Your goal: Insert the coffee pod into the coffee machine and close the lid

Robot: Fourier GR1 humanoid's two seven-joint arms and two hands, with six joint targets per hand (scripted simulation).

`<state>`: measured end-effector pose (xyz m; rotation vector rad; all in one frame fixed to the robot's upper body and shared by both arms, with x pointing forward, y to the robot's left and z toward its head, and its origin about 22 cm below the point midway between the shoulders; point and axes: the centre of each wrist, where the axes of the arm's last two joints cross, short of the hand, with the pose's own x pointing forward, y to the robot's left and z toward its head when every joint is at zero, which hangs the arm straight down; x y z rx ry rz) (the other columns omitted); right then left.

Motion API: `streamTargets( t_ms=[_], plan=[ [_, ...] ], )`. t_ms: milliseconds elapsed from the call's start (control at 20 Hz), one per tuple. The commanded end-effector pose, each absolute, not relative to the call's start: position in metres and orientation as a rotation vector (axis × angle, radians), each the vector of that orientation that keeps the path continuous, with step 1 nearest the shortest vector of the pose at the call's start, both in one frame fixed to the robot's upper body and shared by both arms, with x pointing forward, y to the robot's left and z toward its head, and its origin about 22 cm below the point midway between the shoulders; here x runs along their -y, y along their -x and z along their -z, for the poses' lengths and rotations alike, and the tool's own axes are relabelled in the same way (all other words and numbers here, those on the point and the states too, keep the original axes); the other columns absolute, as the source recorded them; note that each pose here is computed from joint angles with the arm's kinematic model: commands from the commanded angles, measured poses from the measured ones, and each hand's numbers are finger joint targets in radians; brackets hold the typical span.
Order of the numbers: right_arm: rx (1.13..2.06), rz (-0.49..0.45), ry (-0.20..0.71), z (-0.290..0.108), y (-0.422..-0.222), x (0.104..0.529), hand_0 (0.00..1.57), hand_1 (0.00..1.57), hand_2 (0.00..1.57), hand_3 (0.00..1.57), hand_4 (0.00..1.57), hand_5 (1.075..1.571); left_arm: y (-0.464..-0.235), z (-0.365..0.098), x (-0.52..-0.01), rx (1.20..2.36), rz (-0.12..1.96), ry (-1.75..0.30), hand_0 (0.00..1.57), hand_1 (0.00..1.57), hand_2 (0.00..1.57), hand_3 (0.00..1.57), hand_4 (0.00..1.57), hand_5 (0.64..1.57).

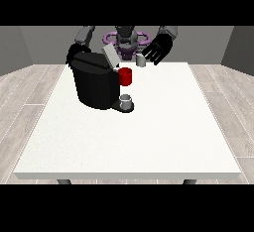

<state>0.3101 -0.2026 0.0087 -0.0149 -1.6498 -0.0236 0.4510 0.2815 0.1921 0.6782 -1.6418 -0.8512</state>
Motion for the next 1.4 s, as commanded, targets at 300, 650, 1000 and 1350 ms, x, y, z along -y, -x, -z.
streamTargets(
  t_ms=[300, 650, 1000, 1350],
  plan=[
    [1.714, 0.004, 0.040, -0.032, -0.321, 0.203, 0.00, 0.00, 0.00, 0.00, 0.51, 1.571, -0.458, -0.227, -0.263, 1.699, 0.875, -0.705, 1.28, 1.28, 1.33, 1.26, 0.52, 1.571],
    [1.748, -0.011, 0.047, -0.040, -0.314, 0.204, 0.00, 0.00, 0.00, 0.00, 0.52, 1.571, -0.457, -0.234, -0.288, 1.694, 0.840, -0.721, 1.31, 1.31, 1.33, 1.24, 0.49, 1.571],
    [1.705, 0.037, 0.058, -0.038, -0.315, 0.204, 0.00, 0.00, 0.00, 0.00, 0.48, 1.571, -0.462, -0.228, -0.253, 1.689, 0.859, -0.723, 1.27, 1.27, 1.30, 1.22, 0.51, 1.571],
    [1.742, 0.040, 0.059, -0.058, -0.321, 0.195, 0.00, 0.00, 0.00, 0.00, 0.50, 1.571, -0.461, -0.244, -0.277, 1.680, 0.860, -0.738, 1.18, 1.18, 1.26, 1.19, 0.50, 1.571]
  ],
)
